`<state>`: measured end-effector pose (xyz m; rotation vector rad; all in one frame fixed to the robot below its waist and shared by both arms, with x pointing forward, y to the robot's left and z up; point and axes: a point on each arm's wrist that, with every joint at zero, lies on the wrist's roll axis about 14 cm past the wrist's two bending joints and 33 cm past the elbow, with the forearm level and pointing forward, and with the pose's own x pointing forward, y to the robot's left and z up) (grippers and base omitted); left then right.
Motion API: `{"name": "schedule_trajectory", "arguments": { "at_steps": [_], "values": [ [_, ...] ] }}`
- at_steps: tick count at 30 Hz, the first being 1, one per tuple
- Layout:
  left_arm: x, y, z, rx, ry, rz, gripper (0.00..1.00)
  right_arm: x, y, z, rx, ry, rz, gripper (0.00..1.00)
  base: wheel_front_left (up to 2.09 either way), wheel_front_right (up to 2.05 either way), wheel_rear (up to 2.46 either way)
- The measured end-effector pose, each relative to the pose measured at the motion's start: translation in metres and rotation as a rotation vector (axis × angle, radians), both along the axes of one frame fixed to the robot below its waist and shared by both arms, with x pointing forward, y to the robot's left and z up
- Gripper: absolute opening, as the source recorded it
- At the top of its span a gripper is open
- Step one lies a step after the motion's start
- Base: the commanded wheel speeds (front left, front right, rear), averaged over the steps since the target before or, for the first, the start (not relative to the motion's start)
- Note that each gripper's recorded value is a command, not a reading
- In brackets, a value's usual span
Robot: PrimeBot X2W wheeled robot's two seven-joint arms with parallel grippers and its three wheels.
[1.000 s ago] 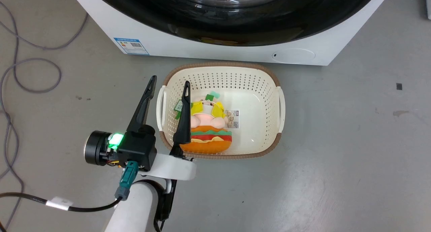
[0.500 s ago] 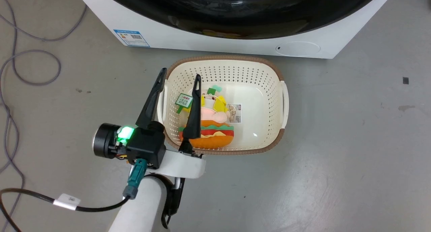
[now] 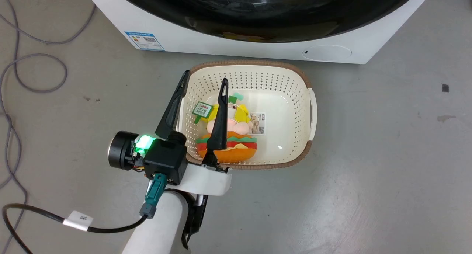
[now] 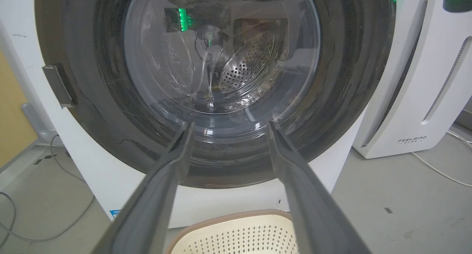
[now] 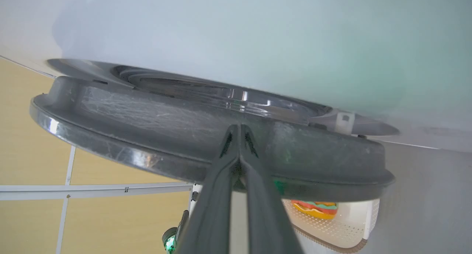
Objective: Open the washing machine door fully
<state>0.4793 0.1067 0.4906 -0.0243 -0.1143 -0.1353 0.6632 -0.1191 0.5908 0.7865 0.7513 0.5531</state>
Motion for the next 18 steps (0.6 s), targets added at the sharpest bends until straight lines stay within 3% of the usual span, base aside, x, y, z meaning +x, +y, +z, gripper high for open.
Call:
{"name": "schedule_trajectory", "arguments": {
  "at_steps": [18],
  "values": [
    [-0.005, 0.001, 0.015, -0.011, -0.025, 0.006, 1.0, -0.03, 0.008, -0.021, -0.047, 0.05, 0.085, 0.0, 0.0, 0.0, 0.0]
  ]
}}
